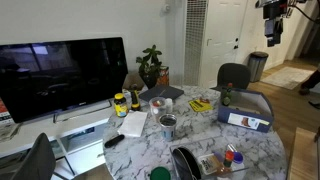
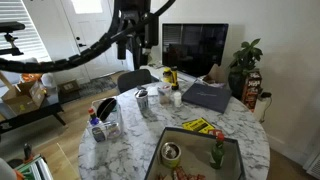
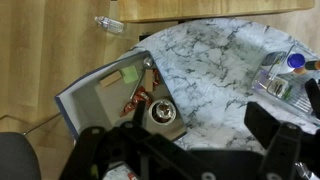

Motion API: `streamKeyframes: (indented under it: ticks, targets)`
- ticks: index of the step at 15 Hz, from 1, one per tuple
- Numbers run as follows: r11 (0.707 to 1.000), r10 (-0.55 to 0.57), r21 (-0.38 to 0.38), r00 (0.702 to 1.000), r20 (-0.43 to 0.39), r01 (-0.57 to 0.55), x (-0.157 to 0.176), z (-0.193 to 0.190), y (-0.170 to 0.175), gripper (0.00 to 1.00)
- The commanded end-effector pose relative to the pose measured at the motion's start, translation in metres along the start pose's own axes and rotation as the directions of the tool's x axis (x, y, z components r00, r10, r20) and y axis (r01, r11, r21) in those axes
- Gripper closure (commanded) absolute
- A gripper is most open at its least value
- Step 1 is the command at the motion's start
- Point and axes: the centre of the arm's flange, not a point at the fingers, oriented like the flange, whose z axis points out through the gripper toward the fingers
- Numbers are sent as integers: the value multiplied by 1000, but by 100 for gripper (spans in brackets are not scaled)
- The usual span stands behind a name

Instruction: Put the plastic cup inside the box

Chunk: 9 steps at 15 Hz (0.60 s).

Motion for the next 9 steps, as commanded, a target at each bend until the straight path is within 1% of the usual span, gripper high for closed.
streamKeyframes:
  ticks: [1, 7, 8, 9]
  targets:
    - [1000, 0, 0, 1000, 0, 0, 0, 0, 0, 0]
    - [1000, 0, 0, 1000, 0, 0, 0, 0, 0, 0]
    - [1000, 12, -6, 1000, 15, -12, 3, -1, 1, 0]
    - [1000, 25, 0, 1000, -4, -25, 14, -8, -4, 0]
